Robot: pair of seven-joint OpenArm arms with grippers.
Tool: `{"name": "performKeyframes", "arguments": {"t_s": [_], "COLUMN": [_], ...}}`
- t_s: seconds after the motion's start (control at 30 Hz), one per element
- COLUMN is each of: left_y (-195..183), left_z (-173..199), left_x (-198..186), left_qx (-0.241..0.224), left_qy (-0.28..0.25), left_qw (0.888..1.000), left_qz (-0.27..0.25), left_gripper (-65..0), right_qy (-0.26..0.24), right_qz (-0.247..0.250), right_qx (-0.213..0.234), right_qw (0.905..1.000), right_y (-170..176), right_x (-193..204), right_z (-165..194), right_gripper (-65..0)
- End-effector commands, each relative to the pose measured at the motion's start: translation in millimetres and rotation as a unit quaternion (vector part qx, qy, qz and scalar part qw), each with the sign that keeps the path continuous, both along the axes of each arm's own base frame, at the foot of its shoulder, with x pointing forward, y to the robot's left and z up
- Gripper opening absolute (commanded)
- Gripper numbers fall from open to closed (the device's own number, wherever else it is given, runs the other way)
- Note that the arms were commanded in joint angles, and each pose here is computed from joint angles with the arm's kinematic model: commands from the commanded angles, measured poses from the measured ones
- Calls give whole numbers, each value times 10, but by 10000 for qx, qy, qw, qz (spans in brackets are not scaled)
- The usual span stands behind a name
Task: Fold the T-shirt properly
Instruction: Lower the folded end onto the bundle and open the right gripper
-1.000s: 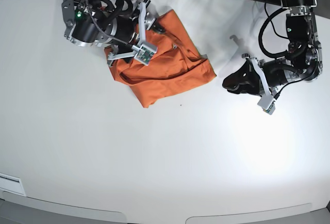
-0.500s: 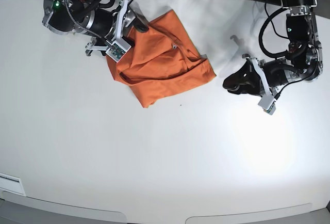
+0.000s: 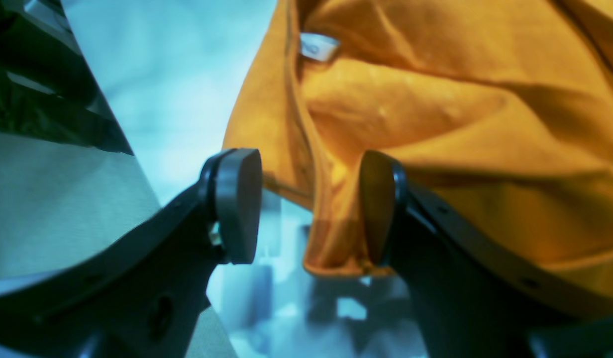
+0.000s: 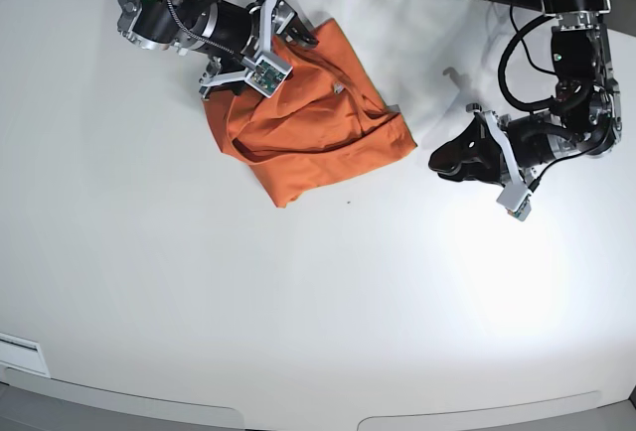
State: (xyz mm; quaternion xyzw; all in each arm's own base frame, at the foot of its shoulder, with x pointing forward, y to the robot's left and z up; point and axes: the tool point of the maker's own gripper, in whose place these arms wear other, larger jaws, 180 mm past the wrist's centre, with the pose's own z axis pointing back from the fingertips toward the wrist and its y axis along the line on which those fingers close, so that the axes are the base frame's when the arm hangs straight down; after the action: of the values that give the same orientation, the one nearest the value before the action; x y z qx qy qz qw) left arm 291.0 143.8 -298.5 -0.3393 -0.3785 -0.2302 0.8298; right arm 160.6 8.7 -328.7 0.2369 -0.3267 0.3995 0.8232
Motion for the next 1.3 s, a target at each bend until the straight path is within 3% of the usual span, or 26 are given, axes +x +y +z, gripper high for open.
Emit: {"name": "performKeyframes", "arguments": {"t_s": [0.0,0.13,0.27,0.47,0.7,0.93,1.27], "left_y": [5,5,4,4,1,2,-1], "left_z": [171,173,174,174,179,179,192], "left_x": [67,68,69,68,68,68,78], "left_qx": [-99,-102,-105,-106,-122,-120,-148], "left_qy": [-279,-283,-284,-283,-287,-287,-315], "left_qw": [9996,9995,9995,9995,9995,9995,9994], "left_qz": [-32,-32,-31,-32,-34,-34,-18], "left_gripper": [-498,-498,-498,-498,-498,-498,-498], "right_qy": [-128,83,248,32,-598,-484,-178], "right_qz": [-22,-174,-231,-222,-92,153,416], "right_qx": [58,-206,-269,-193,-81,912,1778], "right_qw": [9999,9996,9991,9996,9981,9945,9830], "right_y": [13,-71,-95,-75,-34,213,393], "right_x": [40,49,23,65,131,12,-134], "right_z": [33,-217,-300,-157,232,520,738], "right_gripper": [-323,-349,-515,-520,-650,-650,-650]}}
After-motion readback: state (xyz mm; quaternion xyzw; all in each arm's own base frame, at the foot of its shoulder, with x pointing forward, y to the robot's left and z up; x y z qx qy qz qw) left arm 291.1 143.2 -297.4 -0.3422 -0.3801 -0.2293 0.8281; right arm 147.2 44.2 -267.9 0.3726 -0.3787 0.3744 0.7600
